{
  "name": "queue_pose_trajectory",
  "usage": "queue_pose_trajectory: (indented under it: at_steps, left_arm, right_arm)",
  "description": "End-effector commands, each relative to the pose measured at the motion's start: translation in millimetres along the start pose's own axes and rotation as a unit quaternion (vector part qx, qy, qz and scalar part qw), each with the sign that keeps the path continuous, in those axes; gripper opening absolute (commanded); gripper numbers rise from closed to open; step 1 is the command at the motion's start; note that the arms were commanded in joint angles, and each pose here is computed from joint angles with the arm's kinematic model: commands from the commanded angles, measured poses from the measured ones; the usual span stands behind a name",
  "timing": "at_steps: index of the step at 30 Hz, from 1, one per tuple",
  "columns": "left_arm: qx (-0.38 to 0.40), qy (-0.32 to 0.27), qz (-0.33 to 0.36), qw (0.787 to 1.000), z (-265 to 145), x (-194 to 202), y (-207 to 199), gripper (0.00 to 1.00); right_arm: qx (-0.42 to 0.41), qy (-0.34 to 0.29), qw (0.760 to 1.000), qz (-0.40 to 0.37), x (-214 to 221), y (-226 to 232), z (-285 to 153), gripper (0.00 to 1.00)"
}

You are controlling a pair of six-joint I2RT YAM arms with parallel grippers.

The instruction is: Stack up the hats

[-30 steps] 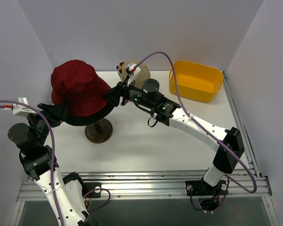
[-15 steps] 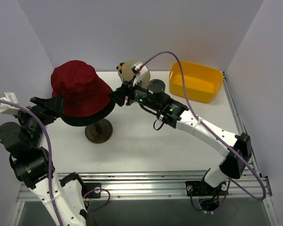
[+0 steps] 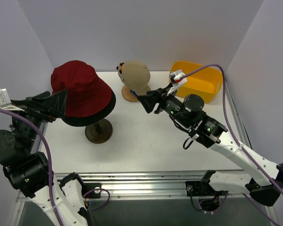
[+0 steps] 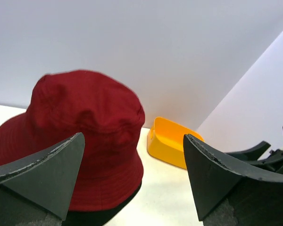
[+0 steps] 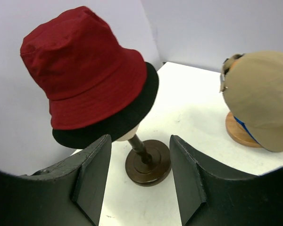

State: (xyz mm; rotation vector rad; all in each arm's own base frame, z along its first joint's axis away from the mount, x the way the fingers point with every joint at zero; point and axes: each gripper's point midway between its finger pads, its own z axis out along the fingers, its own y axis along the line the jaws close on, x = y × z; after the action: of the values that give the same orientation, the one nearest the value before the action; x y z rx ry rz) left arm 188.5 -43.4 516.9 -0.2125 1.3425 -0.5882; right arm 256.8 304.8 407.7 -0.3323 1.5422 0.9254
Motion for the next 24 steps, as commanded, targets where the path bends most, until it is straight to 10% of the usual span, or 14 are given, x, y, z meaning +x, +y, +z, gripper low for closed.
queue_pose_trajectory:
  at_steps: [1, 13, 24]
  left_arm:
    - [0.042, -0.008, -0.018, 0.999, 24.2, -23.9, -4.3, 0.94]
    - [0.114, 0.005, 0.019, 0.993, 107.2, -69.3, -49.1, 0.94]
    - [0.130, 0.145, 0.096, 0.976, 132.5, 92.2, -151.8, 0.94]
  right_arm:
    - [0.045, -0.031, 0.998, 0.007, -14.7, -16.8, -19.5, 0.48]
    - [0.081, -0.034, 0.996, 0.005, -29.7, -25.0, -44.6, 0.48]
    - [0.167, -0.051, 0.984, 0.020, -32.2, -57.1, -72.2, 0.48]
